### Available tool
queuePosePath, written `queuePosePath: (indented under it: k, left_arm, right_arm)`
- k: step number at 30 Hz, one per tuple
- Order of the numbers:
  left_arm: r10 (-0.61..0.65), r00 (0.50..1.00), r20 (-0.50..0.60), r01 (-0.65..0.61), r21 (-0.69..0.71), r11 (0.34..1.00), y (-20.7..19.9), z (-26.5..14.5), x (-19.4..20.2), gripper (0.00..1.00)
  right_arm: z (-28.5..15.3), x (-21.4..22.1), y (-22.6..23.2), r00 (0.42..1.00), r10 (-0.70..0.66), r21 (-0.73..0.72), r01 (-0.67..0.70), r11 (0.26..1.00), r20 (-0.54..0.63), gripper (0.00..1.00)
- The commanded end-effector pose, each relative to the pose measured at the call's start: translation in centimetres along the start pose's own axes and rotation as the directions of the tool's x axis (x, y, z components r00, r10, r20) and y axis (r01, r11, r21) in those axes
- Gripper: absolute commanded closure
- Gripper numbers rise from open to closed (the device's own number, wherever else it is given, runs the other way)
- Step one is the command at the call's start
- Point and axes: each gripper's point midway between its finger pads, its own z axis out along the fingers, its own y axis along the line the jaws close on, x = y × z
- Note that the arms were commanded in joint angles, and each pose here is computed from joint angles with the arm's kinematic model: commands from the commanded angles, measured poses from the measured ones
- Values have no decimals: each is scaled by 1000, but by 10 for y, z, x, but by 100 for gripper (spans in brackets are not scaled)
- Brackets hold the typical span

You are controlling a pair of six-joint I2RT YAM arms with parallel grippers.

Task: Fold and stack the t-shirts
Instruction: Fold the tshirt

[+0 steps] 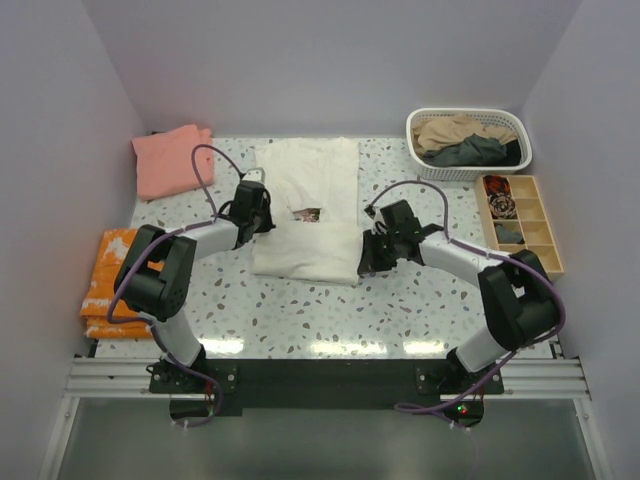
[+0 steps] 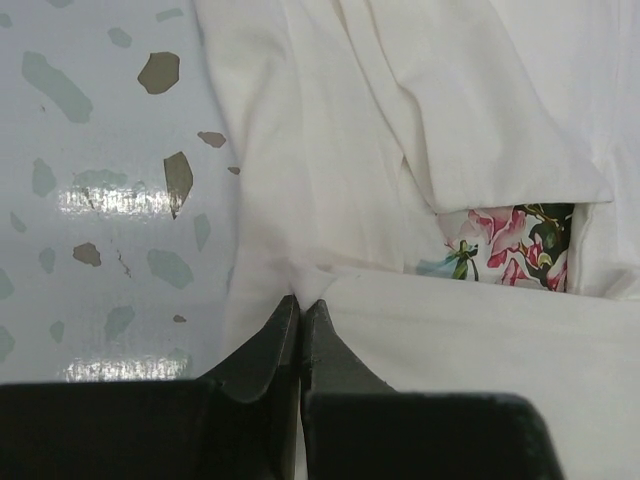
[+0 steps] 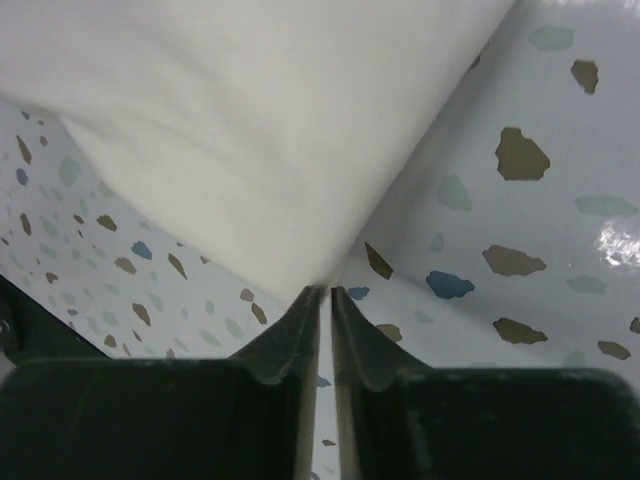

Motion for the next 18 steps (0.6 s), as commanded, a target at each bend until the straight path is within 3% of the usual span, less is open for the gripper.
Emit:
queuePosePath:
  k: [1,4,5,6,8,10,11,16,18]
  left_arm:
    - [-26,993,116,22,34,999,-10,-9,-43,100]
    - [-23,992,123,22,11,1000,-6,-11,-46,91]
    - [-23,992,126,25,-17,1000,0,-11,-47,67]
    - [-24,991,132,27,-24,999,1,-13,-49,49]
    - [-26,989,144,31,-33,999,3,-17,-53,24]
    - [-43,984,175,50,-32,998,3,-28,-62,14]
    - [-51,981,188,65,-69,996,12,-32,-61,0]
    - [-75,972,224,94,-74,993,20,-62,-61,0]
    - [-83,983,166,86,-10,996,13,-63,-39,0]
  right_arm:
    - [6,14,-17,999,32,83,-29,996,-41,72]
    - [1,1,-24,1000,16,143,-15,990,-6,62]
    - [-3,-8,-22,1000,3,149,-6,989,16,61]
    - [-7,-11,-23,1000,-10,163,7,987,21,61]
    - [-16,-27,-20,997,-29,180,17,983,68,60]
    - [-19,-34,-14,996,-33,163,19,986,81,57]
    - [-20,-35,-8,996,-18,140,6,990,86,57]
    - [-18,-33,6,993,19,49,-25,998,116,50]
    - [-15,-30,11,994,35,15,-37,999,107,50]
